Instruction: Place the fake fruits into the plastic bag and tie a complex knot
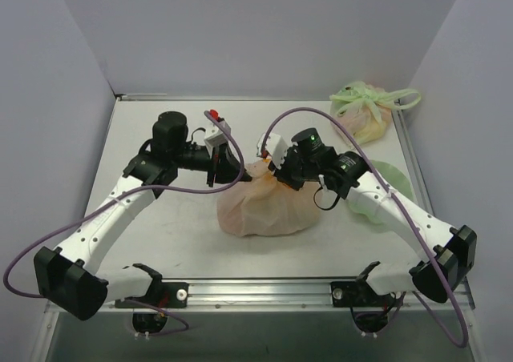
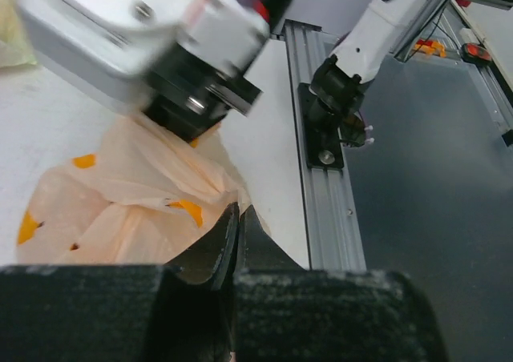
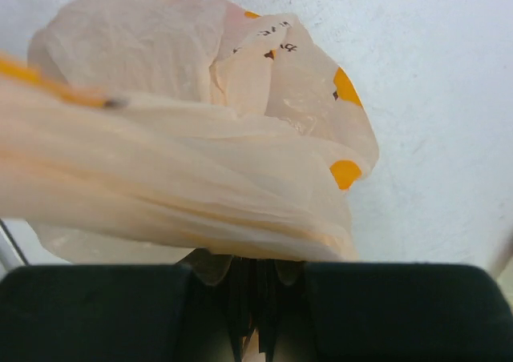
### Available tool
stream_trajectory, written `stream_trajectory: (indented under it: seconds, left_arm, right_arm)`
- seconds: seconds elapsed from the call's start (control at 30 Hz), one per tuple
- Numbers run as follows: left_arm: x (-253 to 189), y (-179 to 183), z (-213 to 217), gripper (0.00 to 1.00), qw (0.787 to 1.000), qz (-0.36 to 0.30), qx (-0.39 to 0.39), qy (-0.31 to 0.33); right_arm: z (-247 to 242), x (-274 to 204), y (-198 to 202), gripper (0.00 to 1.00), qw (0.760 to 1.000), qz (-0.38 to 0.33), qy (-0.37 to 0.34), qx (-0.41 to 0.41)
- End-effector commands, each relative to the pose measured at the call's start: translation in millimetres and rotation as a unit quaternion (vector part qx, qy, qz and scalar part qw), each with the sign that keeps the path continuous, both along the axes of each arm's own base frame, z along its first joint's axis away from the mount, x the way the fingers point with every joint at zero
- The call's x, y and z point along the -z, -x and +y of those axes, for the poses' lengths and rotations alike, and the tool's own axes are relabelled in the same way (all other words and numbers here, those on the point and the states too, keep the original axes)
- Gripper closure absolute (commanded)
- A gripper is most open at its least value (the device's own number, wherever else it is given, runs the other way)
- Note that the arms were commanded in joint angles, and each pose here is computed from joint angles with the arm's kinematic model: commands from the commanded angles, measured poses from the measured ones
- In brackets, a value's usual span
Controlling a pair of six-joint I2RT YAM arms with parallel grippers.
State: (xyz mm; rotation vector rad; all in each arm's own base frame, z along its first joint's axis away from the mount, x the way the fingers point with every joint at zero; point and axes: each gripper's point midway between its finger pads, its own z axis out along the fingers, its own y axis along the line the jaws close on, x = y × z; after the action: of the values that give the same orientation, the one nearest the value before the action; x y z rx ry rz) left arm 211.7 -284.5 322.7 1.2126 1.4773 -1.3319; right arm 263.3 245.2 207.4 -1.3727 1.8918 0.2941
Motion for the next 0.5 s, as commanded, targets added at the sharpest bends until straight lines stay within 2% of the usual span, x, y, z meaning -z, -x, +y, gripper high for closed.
stream_trajectory:
  seconds: [0.0,0.13,0.17,0.27,0.47]
  left_arm:
    - [17,34,2,1.00,0.999,0.016,0.038,-0.007]
    - [39,51,-16,1.00,0.999,0.021,0.026,-0.033]
    - [45,44,-20,1.00,0.999,0.022,-0.005,-0.043]
    - [57,45,-34,1.00,0.999,0.009,-0.018,-0.049]
    - [106,20,-48,1.00,0.984,-0.038,-0.114,-0.131]
  right_arm:
    - [8,-18,1,1.00,0.995,0.060,-0.065,0.054]
    - [14,-19,2,1.00,0.984,0.116,-0.098,0.093]
    - [16,-19,4,1.00,0.982,0.126,-0.103,0.095]
    - [24,-21,10,1.00,0.973,0.161,-0.125,0.108]
    - [28,-25,15,1.00,0.962,0.192,-0.147,0.129]
